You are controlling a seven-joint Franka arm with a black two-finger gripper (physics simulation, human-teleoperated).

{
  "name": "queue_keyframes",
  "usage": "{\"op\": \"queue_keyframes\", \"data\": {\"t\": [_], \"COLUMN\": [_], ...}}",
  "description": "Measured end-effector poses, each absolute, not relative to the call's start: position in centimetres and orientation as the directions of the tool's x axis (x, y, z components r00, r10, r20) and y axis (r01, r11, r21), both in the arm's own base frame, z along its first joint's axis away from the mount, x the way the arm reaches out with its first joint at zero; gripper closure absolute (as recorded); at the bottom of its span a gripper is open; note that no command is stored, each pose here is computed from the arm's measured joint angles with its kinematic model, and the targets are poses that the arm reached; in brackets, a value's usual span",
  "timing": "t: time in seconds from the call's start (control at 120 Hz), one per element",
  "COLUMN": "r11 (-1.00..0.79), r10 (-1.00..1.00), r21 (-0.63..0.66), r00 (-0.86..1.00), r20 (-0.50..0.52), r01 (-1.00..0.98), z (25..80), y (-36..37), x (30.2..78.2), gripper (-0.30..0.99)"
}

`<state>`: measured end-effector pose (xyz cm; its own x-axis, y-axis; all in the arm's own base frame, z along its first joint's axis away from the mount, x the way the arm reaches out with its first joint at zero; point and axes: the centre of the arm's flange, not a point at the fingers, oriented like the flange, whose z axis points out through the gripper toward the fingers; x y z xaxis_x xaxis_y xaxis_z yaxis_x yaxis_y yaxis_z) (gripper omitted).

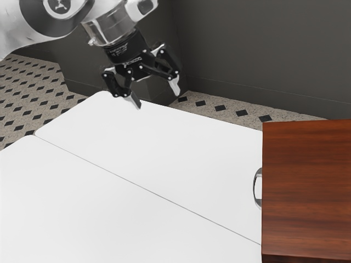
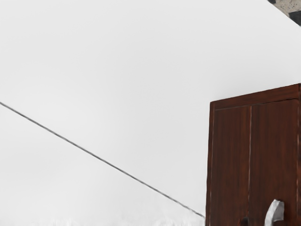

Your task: Pull the drawer handle with one arm to open the drawer

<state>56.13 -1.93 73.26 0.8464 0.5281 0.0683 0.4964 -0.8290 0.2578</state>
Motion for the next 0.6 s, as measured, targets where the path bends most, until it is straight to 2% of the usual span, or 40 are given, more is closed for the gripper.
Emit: {"op": "queue_keyframes", "data": {"t": [0.2,0.317,0.408,0.6], "r11": [-0.845,-0.825,-0.805,-0.774], "r10": [0.466,0.498,0.527,0.563], "r21": [0.297,0.3,0.31,0.354], "r00": [0.885,0.867,0.849,0.826], "r20": [0.004,-0.017,-0.016,0.008], "r01": [0.444,0.479,0.506,0.524], "z": [68.4,65.0,63.4,62.6], "y": [-9.9,-10.4,-10.2,-10.9], "x": [57.6,58.5,59.1,59.4], "gripper": [0.0,0.01,0.06,0.16]}}
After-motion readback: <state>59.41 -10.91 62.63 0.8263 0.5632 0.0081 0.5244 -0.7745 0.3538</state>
